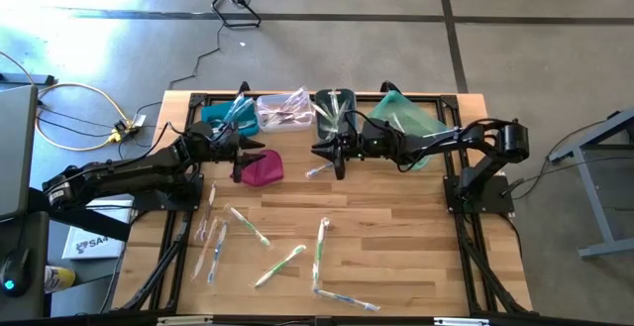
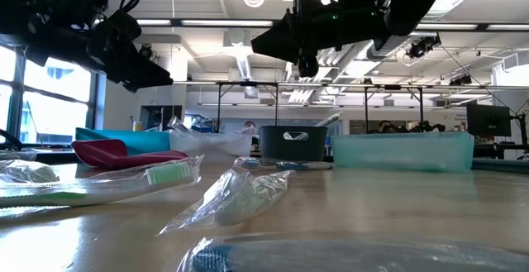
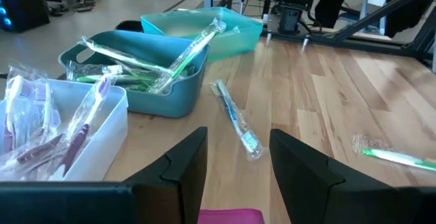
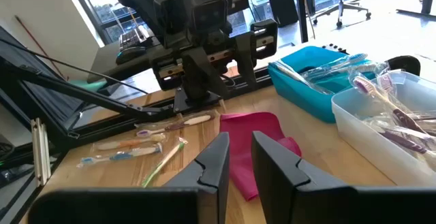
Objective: Pick & Place Toothbrushes
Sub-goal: Put the blue toothbrush into the blue bin
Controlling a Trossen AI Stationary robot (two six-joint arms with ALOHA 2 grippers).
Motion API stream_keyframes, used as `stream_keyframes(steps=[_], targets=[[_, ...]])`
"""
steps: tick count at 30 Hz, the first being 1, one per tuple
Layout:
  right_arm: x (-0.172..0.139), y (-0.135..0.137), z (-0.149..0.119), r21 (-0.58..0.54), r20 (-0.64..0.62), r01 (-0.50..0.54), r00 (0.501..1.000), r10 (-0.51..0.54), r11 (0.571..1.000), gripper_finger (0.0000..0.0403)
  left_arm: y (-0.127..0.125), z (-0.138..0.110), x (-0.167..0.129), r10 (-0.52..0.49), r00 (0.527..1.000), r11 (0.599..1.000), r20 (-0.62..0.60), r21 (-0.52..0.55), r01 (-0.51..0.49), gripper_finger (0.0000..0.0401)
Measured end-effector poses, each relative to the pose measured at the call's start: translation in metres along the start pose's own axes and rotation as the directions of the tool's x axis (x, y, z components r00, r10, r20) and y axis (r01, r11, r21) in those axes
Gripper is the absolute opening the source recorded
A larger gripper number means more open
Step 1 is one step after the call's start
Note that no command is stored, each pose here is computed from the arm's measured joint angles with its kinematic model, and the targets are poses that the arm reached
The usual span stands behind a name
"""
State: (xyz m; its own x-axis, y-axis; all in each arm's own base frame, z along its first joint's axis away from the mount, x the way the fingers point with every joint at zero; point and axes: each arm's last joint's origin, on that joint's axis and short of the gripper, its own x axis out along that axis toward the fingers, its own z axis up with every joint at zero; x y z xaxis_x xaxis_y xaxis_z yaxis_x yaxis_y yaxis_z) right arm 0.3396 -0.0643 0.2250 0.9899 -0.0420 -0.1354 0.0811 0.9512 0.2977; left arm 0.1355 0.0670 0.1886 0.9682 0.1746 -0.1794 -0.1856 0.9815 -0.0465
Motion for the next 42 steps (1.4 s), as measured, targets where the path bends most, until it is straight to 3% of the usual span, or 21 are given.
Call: stream_keyframes(steps=[9, 15, 24, 42], targets=[[0.000, 0.002, 0.000, -0.001, -0.002, -0.007, 1.000, 0.007, 1.000, 0.0054, 0.000, 0.000, 0.000, 0.000, 1.000, 0.995, 0.000, -0.098, 0.000, 0.0155], [0.001, 0.011, 0.001, -0.016, 0.030, -0.038, 0.999, 0.039, 0.999, 0.0051, 0.000, 0.000, 0.000, 0.000, 1.000, 0.994, 0.000, -0.108, 0.000, 0.0155], [-0.002, 0.025, 0.012, -0.066, 0.130, -0.028, 0.991, 0.036, 0.997, 0.0006, 0.000, 0.000, 0.000, 0.000, 1.000, 0.973, -0.001, -0.230, 0.000, 0.0155], [-0.018, 0.031, 0.023, -0.066, 0.072, -0.061, 0.995, 0.065, 0.996, 0.0005, 0.000, 0.000, 0.000, 0.000, 1.000, 0.973, -0.001, -0.231, 0.000, 0.0155]])
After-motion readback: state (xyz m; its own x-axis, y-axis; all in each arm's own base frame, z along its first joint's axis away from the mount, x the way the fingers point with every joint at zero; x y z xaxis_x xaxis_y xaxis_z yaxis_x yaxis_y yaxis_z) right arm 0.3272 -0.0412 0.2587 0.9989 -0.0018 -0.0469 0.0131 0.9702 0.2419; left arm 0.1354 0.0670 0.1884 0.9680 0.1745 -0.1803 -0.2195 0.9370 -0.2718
